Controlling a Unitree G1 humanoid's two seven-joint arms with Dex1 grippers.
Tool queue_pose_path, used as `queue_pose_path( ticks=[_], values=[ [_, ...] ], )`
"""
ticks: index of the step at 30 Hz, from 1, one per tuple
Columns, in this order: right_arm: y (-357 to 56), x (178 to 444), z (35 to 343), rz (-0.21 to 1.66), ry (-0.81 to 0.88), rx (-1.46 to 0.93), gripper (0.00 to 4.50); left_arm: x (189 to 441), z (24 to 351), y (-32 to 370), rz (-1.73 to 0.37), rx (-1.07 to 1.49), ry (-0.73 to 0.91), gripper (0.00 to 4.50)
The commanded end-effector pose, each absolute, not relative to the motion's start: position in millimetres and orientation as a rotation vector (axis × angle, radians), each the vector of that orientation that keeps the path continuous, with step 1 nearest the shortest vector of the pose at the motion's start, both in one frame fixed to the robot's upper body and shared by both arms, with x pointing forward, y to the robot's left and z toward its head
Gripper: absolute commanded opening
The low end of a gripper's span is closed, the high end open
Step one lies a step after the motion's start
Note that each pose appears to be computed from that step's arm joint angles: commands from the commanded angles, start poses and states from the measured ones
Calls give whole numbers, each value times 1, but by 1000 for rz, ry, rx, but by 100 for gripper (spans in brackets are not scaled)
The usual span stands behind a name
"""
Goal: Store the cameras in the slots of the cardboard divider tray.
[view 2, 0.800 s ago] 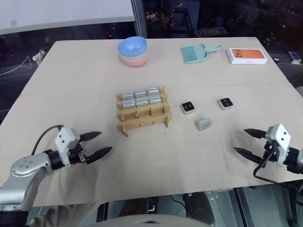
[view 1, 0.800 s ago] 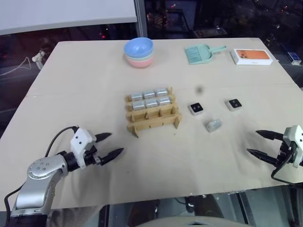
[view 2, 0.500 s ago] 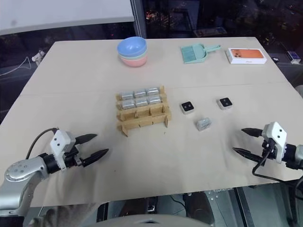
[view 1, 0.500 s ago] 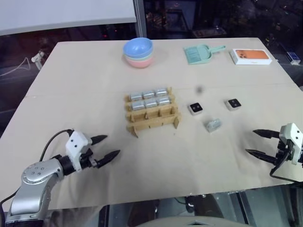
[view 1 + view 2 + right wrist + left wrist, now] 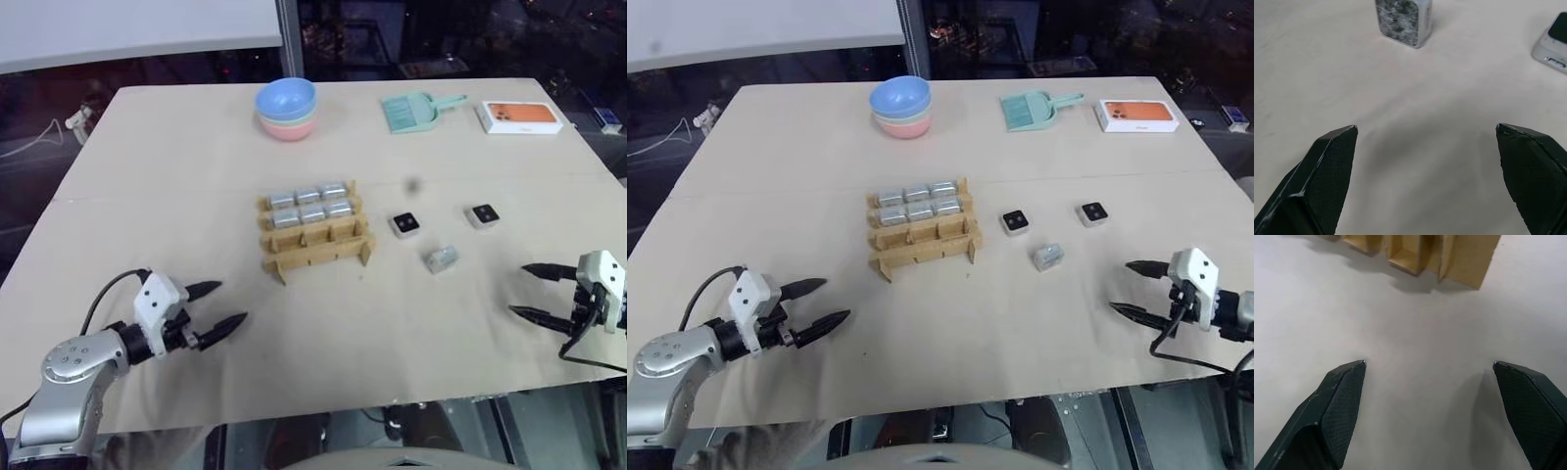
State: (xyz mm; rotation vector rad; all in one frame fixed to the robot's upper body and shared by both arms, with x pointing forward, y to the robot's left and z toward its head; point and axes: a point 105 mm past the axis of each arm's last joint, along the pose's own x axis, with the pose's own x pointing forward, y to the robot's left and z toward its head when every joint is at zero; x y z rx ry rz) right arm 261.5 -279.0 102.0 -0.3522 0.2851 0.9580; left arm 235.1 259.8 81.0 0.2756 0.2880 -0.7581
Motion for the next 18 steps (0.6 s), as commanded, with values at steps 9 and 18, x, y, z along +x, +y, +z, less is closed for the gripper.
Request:
queue_pose_path(
  ticks=[9,18],
  values=[
    [-287,344,139,609,167,-301,450,234,138,247,-957,221,152,430],
    [-263,395,127,441,219,-27,450,232,195,233,-1173,258,125,430]
  ],
)
